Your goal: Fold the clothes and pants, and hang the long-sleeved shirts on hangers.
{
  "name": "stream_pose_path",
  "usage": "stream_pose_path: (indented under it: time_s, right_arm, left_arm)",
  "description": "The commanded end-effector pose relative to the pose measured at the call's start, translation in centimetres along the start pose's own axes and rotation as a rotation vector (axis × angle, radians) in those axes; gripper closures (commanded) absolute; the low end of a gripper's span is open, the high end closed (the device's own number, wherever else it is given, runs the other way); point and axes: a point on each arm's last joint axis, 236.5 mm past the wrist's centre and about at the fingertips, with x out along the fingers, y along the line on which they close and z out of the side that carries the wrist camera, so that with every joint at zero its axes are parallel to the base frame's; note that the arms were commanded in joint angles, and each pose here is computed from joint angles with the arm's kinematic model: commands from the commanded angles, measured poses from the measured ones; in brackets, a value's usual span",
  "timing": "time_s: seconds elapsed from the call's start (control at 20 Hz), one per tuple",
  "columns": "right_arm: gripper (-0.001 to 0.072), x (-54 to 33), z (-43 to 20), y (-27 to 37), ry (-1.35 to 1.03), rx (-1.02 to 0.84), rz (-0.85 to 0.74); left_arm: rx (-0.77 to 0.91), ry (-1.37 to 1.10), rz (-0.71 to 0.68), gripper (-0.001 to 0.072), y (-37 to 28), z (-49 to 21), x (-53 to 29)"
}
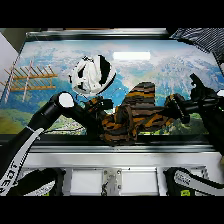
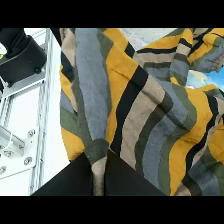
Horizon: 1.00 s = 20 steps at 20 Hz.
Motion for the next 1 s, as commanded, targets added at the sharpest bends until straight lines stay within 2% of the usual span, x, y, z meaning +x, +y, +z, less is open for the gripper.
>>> stream_pose_path:
  time_s: [0.0, 0.15, 0.25, 0.45, 0.55, 0.8, 0.95]
  right_arm:
    - [0.0699, 0.0, 0.0, -0.2, -0.001, 0.006, -0.006]
    - [0.0701, 0.0, 0.0, -0.2, -0.002, 0.006, -0.007]
    - [0.0702, 0.0, 0.0, -0.4, -0.002, 0.005, -0.017]
    - [0.0704, 0.0, 0.0, -0.6, -0.001, 0.005, -0.026]
    - [0.0704, 0.0, 0.0, -0.7, -0.001, 0.006, -0.028]
    - [0.0705, -0.3, 1.6, -1.9, -0.03, -0.018, -0.126]
    - [0.0706, -1.0, 4.0, -2.9, -0.078, -0.024, -0.25]
  left_arm:
    - [-0.005, -0.023, -0.011, 0.0697, -0.3, 0.6, 0.0]
    - [-0.006, -0.023, -0.01, 0.0682, -0.3, 0.5, -0.1]
    - [-0.083, -0.032, 0.001, 0.021, 0.2, 0.5, -0.3]
    - [-0.359, -0.078, 0.042, 0.0192, 2.3, -0.2, -2.3]
    - [-0.429, -0.129, 0.092, 0.0192, 3.4, -0.4, -4.4]
    - [-0.649, -0.381, 0.33, 0.0193, 7.0, -0.2, -12.5]
    - [-0.776, -0.537, 0.44, 0.0195, 7.7, -0.5, -15.3]
